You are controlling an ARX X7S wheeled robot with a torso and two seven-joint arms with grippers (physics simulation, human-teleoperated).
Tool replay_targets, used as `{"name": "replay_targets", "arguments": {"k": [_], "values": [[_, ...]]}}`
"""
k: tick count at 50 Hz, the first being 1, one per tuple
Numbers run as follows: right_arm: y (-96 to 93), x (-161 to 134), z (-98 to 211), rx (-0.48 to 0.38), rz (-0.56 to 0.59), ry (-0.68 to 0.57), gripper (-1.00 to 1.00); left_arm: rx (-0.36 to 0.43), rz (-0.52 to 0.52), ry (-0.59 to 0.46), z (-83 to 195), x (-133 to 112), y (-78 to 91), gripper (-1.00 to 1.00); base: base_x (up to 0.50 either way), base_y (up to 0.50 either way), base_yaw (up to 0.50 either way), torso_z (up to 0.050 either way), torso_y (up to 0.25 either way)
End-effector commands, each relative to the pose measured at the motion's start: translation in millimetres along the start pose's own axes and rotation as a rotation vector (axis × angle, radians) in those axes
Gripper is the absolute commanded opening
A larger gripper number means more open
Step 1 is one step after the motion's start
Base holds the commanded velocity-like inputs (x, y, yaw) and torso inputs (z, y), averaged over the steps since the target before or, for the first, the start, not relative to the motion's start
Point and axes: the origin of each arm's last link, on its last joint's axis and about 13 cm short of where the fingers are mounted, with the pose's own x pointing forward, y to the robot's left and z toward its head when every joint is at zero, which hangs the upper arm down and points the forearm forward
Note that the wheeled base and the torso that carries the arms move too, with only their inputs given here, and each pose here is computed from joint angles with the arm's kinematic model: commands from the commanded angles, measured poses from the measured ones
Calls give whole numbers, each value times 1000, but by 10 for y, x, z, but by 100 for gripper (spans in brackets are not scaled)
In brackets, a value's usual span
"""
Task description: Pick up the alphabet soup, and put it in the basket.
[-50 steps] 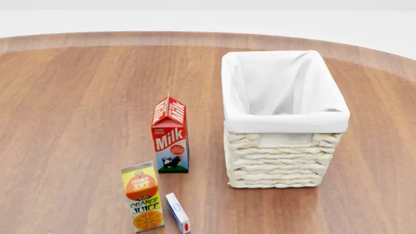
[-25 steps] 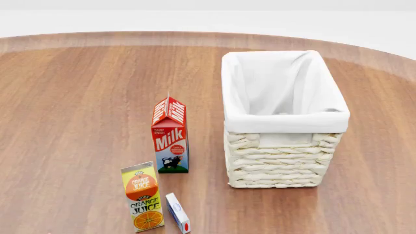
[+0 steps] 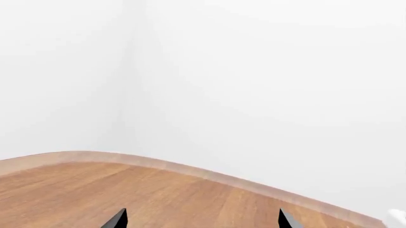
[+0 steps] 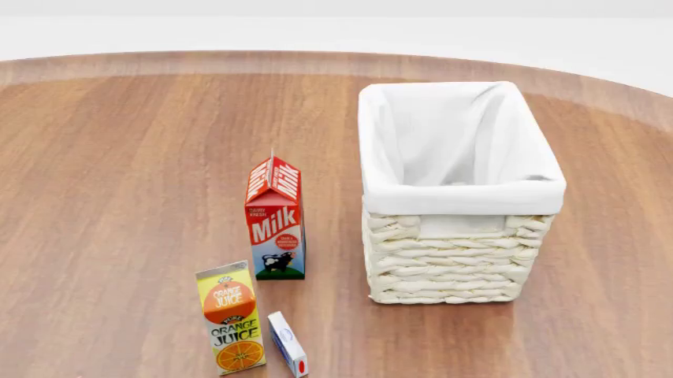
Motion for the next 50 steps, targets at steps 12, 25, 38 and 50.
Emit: {"name": "replay_targets", "arguments": {"k": [12,25,38,50], "values": [[13,121,3,20,19,4,100,-1,6,-6,-25,56,25,100,0,0,0,0,0],[2,118,6,18,9,-6,-100,-1,6,-8,-20,57,24,100,0,0,0,0,0],[-73,52,76,77,-97,-90,-100,2,6,-6,-30,58,23,100,0,0,0,0,0],[-113,-166,272,92,-193,-257,-100,5,2,-3,-38,55,21,100,0,0,0,0,0]]}}
